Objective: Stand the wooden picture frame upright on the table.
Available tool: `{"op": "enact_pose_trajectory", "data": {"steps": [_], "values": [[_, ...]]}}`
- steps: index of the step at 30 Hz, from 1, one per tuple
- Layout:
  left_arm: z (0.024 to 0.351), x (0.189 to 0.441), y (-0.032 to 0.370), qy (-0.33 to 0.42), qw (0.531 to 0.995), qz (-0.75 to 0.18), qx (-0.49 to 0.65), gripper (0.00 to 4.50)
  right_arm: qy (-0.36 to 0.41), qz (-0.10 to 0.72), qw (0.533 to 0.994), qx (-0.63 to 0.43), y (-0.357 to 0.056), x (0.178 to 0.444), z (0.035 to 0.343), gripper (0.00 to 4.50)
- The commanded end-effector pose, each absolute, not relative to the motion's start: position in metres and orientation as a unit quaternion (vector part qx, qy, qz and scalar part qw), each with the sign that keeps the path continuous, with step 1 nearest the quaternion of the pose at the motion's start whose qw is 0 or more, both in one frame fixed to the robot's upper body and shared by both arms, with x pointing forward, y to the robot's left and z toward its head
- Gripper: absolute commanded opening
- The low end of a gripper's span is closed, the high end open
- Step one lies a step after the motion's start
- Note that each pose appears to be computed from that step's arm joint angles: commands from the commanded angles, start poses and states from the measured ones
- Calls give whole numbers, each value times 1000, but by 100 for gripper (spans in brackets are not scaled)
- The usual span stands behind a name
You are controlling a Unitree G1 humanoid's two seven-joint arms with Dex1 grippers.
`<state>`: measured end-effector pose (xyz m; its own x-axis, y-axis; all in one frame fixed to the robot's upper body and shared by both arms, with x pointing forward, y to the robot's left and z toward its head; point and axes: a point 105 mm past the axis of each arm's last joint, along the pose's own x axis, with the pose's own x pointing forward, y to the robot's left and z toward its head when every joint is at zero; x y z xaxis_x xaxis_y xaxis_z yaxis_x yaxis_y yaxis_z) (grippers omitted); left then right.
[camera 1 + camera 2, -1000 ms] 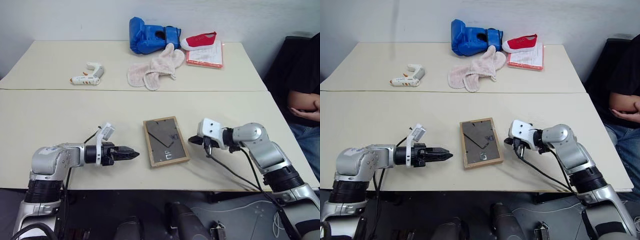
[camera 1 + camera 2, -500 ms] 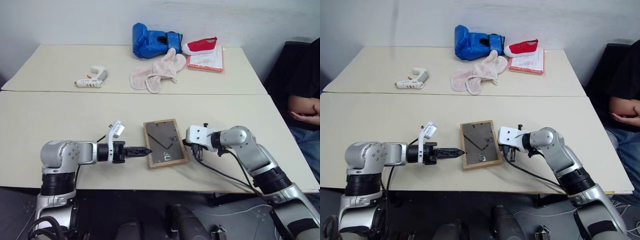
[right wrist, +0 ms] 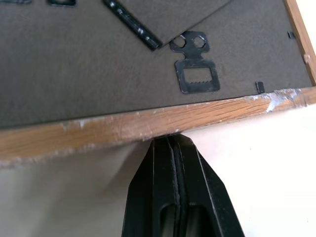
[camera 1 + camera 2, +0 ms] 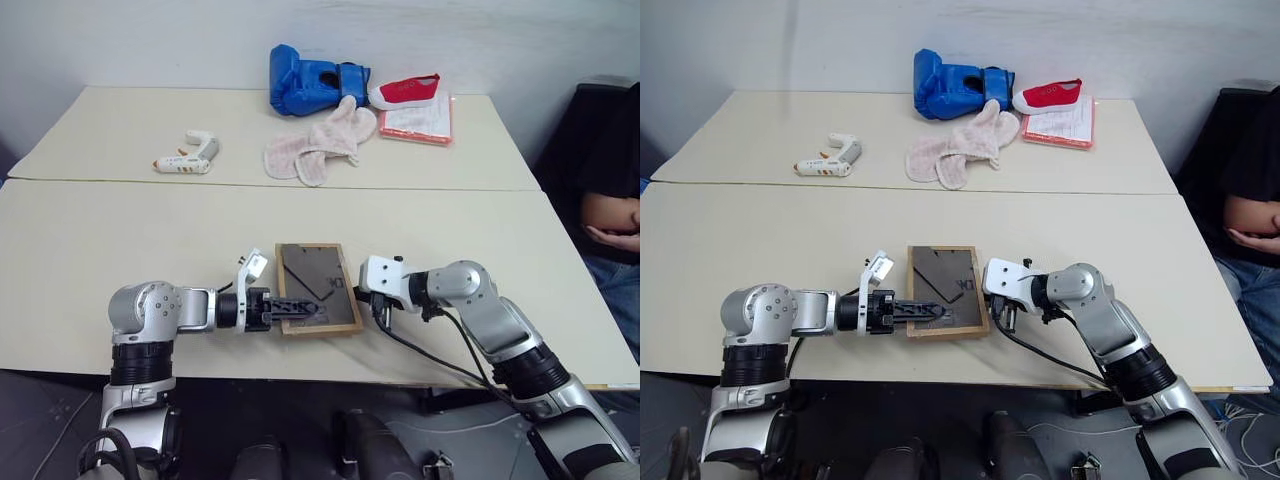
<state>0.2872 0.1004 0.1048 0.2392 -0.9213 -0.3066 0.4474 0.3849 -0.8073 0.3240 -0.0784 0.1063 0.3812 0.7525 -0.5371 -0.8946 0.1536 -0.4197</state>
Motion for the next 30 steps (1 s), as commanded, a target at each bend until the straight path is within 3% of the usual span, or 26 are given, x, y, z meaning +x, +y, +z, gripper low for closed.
{"op": "enact_pose_trajectory", "data": {"steps": [1, 2, 6, 9, 14, 21, 30], "values": [[122, 286, 95, 370, 723, -500, -300, 149, 75, 553, 752, -350, -71, 320, 117, 0], [125, 286, 96, 366, 722, -503, -302, 128, 75, 551, 754, -350, -73, 320, 118, 0], [136, 287, 104, 350, 729, -507, -298, 127, 89, 538, 774, -322, -95, 318, 128, 0], [145, 288, 113, 335, 740, -507, -289, 127, 115, 535, 803, -236, -120, 310, 149, 61], [153, 286, 119, 319, 753, -510, -266, 127, 110, 554, 814, -137, -124, 297, 188, 230], [168, 285, 112, 287, 765, -538, -208, 127, 76, 593, 801, -37, -71, 307, 218, 449], [176, 286, 107, 271, 764, -560, -172, 127, 69, 646, 759, -39, -24, 298, 212, 450]]}}
